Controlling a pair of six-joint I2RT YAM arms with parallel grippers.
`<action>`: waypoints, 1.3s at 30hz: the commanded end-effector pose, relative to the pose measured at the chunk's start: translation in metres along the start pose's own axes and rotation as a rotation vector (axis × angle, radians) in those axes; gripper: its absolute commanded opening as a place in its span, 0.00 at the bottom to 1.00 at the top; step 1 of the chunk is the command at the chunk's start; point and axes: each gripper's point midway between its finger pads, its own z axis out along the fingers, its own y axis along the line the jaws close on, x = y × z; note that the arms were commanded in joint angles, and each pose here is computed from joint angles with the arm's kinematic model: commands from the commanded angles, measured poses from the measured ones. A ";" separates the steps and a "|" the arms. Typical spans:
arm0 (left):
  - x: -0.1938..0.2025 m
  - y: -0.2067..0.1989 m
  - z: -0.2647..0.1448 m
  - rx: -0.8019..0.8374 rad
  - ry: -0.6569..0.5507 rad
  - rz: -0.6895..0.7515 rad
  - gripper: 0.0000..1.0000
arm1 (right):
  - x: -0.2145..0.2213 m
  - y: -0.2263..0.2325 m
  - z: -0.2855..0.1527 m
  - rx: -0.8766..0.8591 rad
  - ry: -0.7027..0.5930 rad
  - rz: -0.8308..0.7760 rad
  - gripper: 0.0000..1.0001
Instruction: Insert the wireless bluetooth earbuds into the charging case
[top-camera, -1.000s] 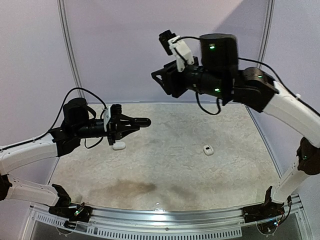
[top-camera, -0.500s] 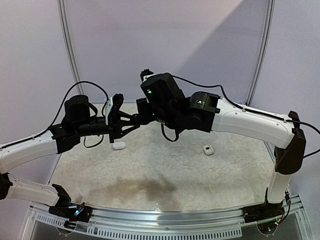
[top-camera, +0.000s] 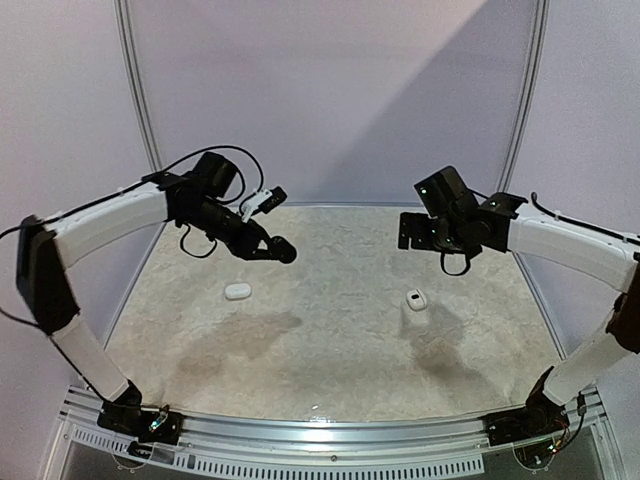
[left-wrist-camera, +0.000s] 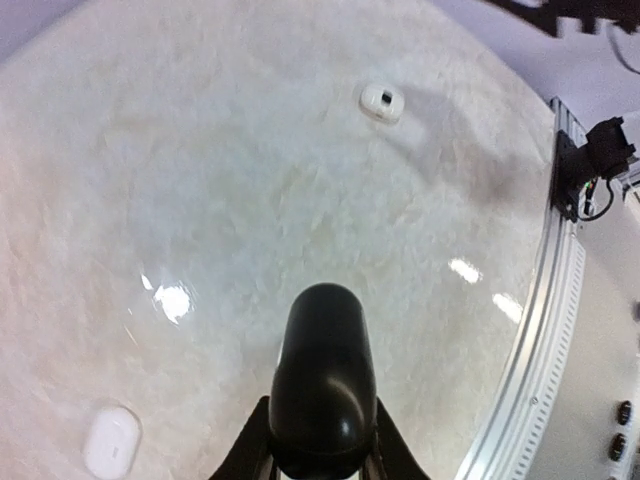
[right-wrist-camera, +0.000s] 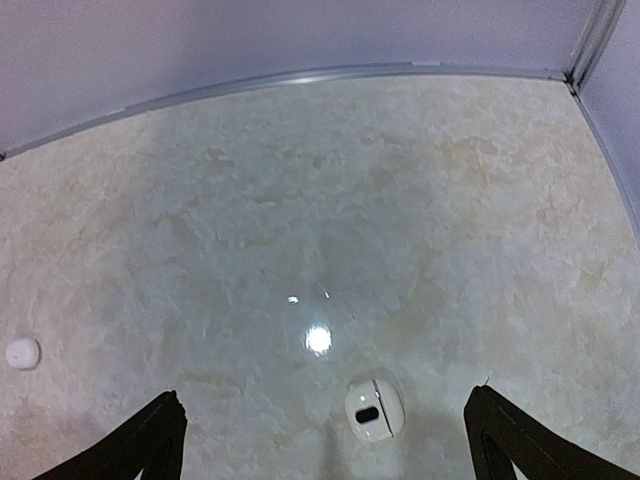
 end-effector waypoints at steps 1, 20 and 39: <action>0.062 0.010 0.035 0.181 0.331 -0.338 0.00 | 0.036 -0.019 -0.007 0.004 0.075 0.023 0.99; 0.081 0.074 0.124 0.112 0.273 -0.618 0.99 | 0.055 -0.045 -0.034 -0.013 0.128 0.113 0.99; 0.053 0.089 -0.162 -0.760 -0.101 -0.185 0.99 | -0.043 -0.204 -0.029 0.217 -0.247 0.191 0.99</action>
